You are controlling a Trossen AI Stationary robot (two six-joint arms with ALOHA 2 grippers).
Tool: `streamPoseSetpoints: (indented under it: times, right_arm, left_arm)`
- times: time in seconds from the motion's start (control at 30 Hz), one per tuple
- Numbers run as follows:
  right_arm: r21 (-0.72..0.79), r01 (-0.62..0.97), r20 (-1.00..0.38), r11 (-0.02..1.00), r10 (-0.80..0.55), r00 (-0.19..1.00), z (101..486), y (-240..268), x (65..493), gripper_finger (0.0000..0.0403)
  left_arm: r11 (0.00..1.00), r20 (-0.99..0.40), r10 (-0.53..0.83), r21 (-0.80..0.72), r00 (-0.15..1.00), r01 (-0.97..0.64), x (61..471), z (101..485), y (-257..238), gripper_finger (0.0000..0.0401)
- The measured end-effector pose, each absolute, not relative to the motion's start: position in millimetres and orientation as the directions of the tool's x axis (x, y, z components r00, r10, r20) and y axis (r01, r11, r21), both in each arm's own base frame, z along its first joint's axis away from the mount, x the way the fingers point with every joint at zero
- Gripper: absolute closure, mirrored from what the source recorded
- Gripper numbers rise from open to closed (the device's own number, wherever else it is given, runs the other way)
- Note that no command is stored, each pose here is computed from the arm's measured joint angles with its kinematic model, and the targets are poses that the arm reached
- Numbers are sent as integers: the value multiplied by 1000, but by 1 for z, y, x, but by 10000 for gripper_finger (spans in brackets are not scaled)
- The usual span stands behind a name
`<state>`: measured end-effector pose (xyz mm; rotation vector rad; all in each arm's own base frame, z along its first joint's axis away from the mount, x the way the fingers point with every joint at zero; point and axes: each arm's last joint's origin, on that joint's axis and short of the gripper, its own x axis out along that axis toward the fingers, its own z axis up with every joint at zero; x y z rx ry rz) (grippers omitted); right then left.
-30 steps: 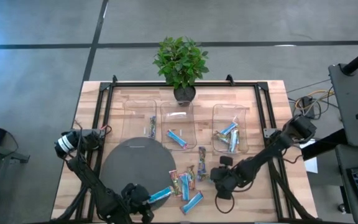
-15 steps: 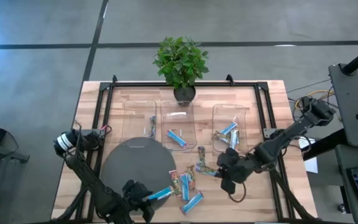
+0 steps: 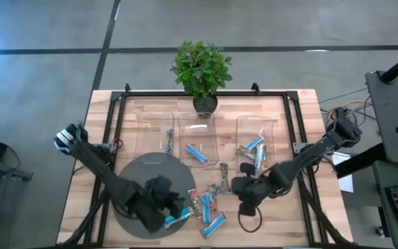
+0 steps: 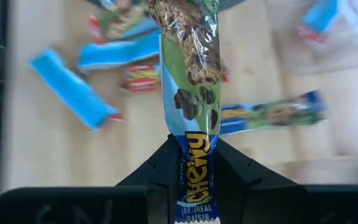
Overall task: Pick and place Granola Bars by type
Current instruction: Put the violet granola bar into the left transparent bin
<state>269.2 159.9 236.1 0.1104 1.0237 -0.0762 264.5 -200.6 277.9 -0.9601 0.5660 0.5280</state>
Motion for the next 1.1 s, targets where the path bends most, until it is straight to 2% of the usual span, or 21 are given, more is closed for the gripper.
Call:
streamPoseSetpoints:
  times: [0.1, 0.17, 0.33, 0.5, 0.83, 1.1]
  right_arm:
    - [-69, 114, -844, 991, -119, 523, 240, 161, 275, 340]
    - [-100, 122, -835, 987, -150, 530, 243, 162, 278, 340]
    - [-60, 130, -807, 990, -125, 577, 259, 166, 286, 340]
    - [-17, 143, -779, 990, -103, 618, 275, 169, 293, 340]
    - [-6, 212, -754, 977, -143, 641, 279, 153, 306, 340]
    - [-16, 181, -734, 983, -135, 666, 281, 149, 311, 340]
  left_arm:
    - [389, -562, 152, -722, 813, -572, 270, 292, -180, 252]
    - [341, -482, 136, -797, 865, -498, 270, 294, -168, 252]
    - [201, -262, 130, -937, 956, -285, 260, 282, -145, 252]
    - [130, -167, 142, -974, 976, -185, 258, 263, -135, 252]
    - [144, -187, 129, -968, 974, -205, 265, 258, -137, 252]
    - [153, -214, 130, -960, 968, -233, 282, 252, -138, 252]
